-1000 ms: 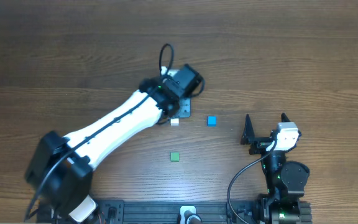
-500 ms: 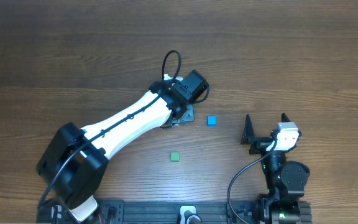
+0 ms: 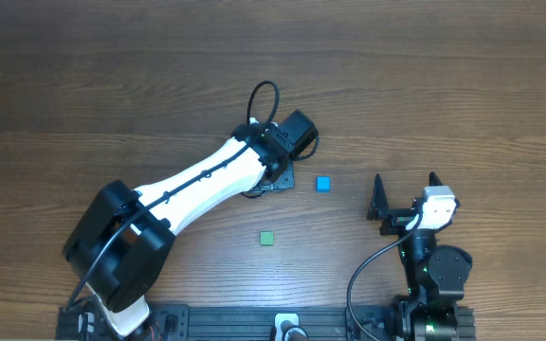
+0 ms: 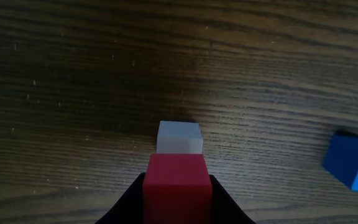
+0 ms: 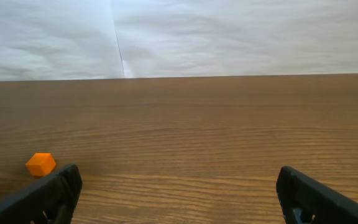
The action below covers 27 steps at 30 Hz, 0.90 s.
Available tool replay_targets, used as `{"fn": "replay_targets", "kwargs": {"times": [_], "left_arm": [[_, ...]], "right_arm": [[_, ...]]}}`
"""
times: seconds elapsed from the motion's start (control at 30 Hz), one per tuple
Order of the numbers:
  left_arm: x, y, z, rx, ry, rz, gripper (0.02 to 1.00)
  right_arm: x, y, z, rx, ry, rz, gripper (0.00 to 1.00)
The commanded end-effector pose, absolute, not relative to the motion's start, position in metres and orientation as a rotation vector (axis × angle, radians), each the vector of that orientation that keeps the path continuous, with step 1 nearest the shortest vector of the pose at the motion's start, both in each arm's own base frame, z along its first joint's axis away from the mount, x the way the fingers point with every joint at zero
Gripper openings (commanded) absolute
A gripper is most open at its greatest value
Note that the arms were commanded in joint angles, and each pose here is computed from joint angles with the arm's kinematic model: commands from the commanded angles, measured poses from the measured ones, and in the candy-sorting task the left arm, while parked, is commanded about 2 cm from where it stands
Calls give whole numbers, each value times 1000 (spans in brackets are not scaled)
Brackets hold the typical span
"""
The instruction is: Stack Cubes
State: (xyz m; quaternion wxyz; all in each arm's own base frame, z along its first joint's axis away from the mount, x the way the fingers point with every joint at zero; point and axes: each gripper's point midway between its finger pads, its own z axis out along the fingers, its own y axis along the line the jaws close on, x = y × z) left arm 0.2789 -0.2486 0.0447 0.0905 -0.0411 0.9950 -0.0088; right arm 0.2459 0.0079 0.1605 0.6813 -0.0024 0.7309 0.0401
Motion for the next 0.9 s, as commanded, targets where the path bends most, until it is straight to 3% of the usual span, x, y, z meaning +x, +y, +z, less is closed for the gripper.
{"fn": "replay_targets", "kwargs": {"times": [0.03,0.9], "left_arm": [[280,-250,42,-142,2956,-13,40],[283,-253,29,-142,2962,-2,45]], "right_arm": [[246,7,158,-8,1640,84,991],[246,7,158,-8,1640,84,993]]}}
